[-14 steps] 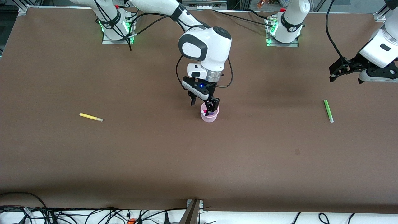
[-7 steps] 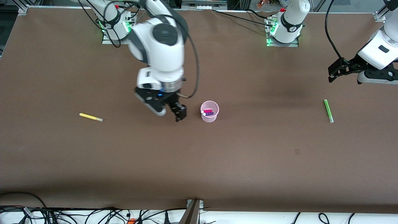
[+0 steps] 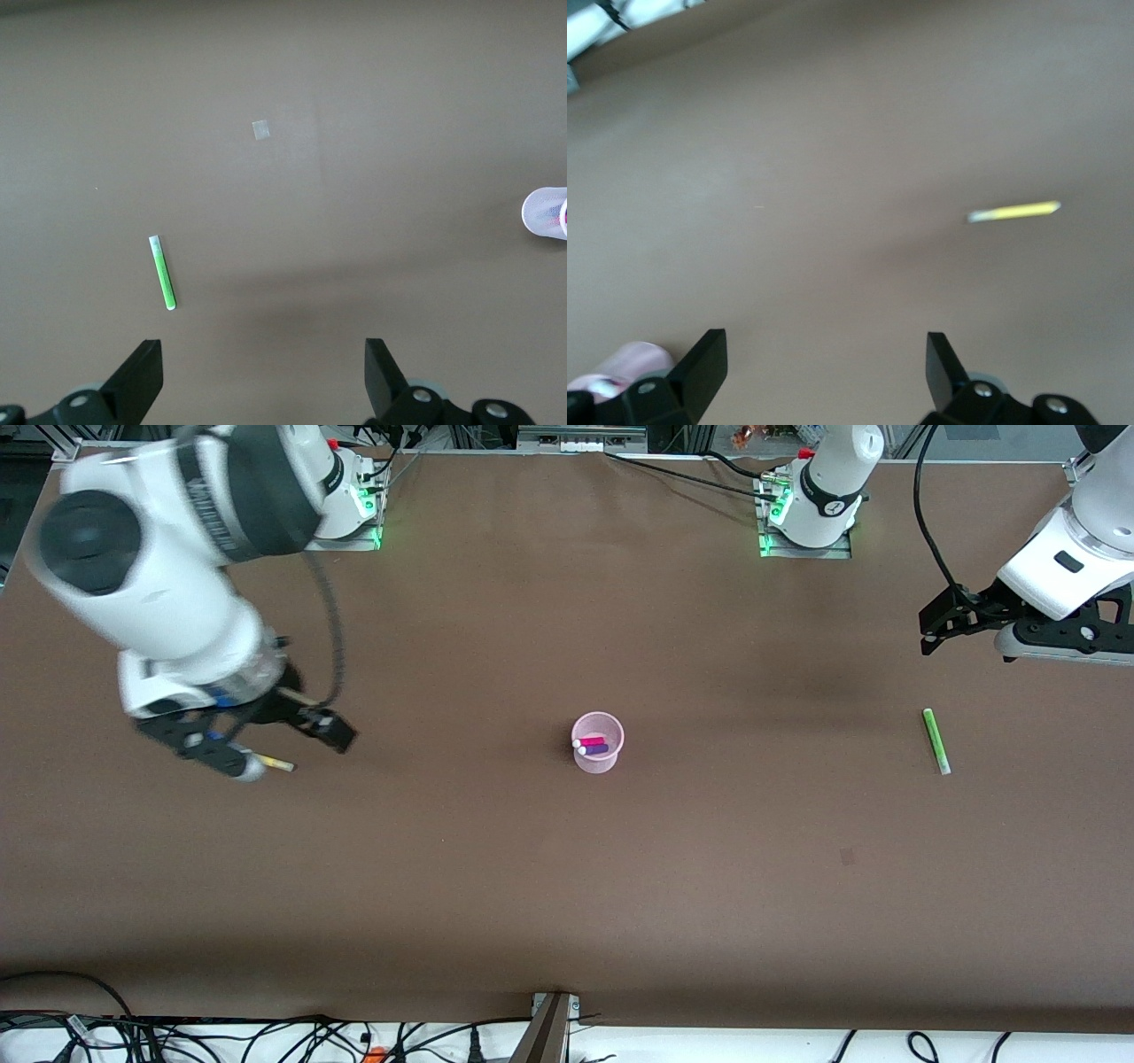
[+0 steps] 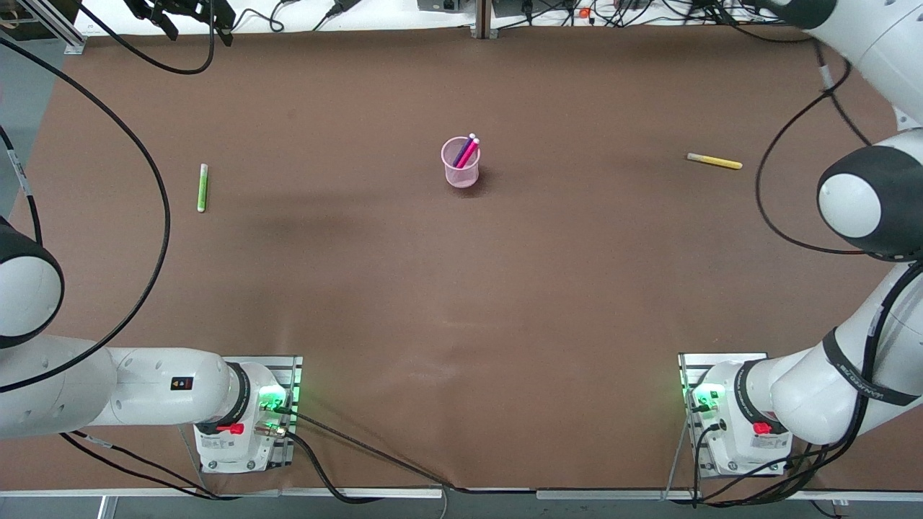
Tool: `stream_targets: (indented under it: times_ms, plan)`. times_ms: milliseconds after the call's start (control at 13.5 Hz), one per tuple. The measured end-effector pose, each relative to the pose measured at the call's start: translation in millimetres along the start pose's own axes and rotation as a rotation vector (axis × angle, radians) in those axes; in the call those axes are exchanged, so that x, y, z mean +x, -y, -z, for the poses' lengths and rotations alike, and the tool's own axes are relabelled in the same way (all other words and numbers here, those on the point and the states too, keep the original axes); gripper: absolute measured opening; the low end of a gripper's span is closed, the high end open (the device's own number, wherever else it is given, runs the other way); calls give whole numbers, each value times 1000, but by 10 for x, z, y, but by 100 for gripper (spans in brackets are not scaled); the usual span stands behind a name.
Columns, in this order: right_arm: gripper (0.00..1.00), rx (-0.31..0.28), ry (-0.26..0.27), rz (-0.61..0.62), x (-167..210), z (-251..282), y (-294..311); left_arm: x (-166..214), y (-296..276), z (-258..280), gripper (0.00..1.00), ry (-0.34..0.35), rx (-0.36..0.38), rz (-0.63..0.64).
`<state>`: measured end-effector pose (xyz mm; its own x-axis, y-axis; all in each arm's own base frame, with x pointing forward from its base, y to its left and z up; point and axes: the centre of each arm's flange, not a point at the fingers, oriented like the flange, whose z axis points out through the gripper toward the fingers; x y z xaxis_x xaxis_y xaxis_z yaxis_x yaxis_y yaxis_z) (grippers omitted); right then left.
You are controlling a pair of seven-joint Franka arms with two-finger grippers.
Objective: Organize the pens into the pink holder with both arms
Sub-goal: 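Open the right gripper and withdraw it from the cup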
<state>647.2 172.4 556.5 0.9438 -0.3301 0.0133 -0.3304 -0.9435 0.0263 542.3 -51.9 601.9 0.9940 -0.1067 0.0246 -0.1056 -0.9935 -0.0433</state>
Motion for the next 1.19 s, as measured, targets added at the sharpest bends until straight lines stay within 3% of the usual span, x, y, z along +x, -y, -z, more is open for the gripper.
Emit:
stream_targets:
  times_ms: [296, 519, 741, 963, 1185]
  plan:
    - [99, -31, 78, 219, 438, -200, -1027, -43, -26, 75, 100, 28, 0, -4]
    - [100, 11, 136, 256, 519, -584, -1572, -47, -48, 102, 100, 29, 0, -7]
    - [100, 63, 118, 244, 321, -722, -1815, -49, -53, 98, 100, 32, 0, -6]
    - [100, 113, 91, 249, 104, -507, -1923, -50, -55, 98, 100, 33, 1, -5]
    - [100, 125, 81, 248, 66, -410, -1965, -50, -57, 98, 100, 33, 1, 0]
